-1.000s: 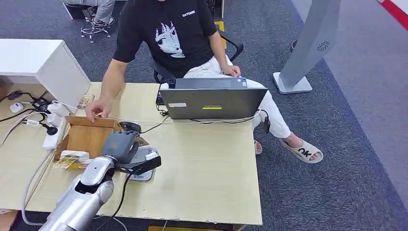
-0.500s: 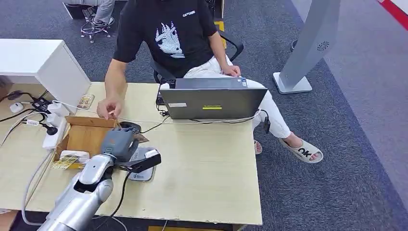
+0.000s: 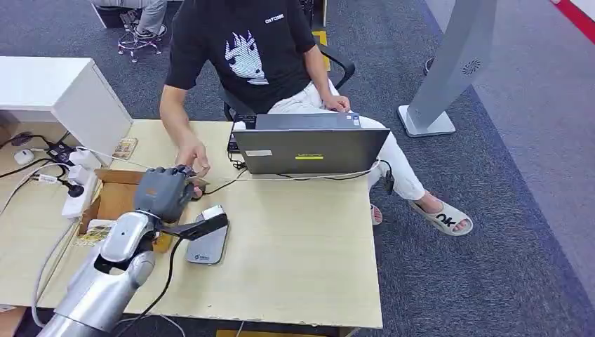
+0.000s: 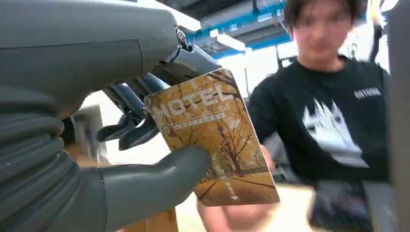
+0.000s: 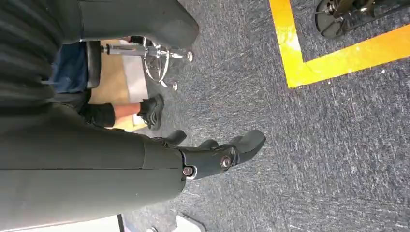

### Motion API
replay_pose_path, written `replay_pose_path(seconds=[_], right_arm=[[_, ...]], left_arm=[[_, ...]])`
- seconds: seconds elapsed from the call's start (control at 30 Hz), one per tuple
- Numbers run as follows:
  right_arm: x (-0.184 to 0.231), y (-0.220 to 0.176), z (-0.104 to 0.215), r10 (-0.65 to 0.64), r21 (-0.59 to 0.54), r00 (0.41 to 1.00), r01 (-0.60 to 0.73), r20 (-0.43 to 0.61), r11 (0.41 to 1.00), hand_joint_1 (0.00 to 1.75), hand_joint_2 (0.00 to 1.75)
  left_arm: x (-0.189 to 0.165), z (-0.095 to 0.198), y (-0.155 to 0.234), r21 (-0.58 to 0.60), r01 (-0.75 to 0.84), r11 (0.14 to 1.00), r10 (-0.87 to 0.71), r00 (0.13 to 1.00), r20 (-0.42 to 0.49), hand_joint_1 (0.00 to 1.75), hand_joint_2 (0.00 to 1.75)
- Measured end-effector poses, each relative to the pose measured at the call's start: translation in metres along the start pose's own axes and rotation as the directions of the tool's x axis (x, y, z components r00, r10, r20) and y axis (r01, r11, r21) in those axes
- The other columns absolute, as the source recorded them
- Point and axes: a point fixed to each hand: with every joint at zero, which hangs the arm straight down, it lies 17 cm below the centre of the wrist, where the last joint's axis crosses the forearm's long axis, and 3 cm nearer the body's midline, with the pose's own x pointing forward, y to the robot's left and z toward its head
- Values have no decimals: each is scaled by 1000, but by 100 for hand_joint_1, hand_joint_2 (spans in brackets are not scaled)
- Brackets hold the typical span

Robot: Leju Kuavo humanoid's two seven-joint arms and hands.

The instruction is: Pass the card to the sensor for recognition and then transmit it.

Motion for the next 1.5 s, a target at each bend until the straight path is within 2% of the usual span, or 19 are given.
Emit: replay_pose_path(seconds=[0.1, 0.23, 0.33, 0.77, 0.8, 0.83, 0.87, 1.0, 1.5], right_arm=[[0, -1, 0, 6, -3, 1000, -6, 2, 1000, 0, 175], [1, -2, 0, 11, -7, 1000, -11, 4, 1000, 0, 175], [1, -2, 0, 11, -8, 1000, -11, 5, 1000, 0, 175], [2, -3, -1, 4, -10, 1000, -4, 4, 1000, 0, 175], [2, -3, -1, 4, -10, 1000, -4, 3, 1000, 0, 175], [2, -3, -1, 3, -10, 1000, -3, 3, 1000, 0, 175], [2, -3, -1, 3, -10, 1000, -3, 3, 1000, 0, 175], [3, -4, -1, 10, -11, 1000, -10, 5, 1000, 0, 175], [3, -4, -1, 9, -11, 1000, -9, 5, 1000, 0, 175]], left_arm=[[-19, -13, 28, 60, 34, 998, -33, 999, -24, 175, 175], [-58, -36, 96, 214, 71, 974, -54, 995, -87, 175, 175], [-73, -43, 122, 252, 87, 964, -61, 992, -107, 175, 175], [-88, -41, 140, 292, 103, 951, -63, 988, -142, 175, 175], [-90, -41, 141, 293, 103, 950, -62, 987, -146, 9, 175], [-91, -40, 141, 295, 102, 950, -60, 987, -148, 0, 175], [-92, -40, 142, 300, 102, 949, -58, 987, -150, 0, 0], [-97, -37, 150, 334, 110, 936, -57, 985, -163, 0, 0], [-93, -34, 147, 333, 101, 938, -49, 986, -161, 0, 0]])
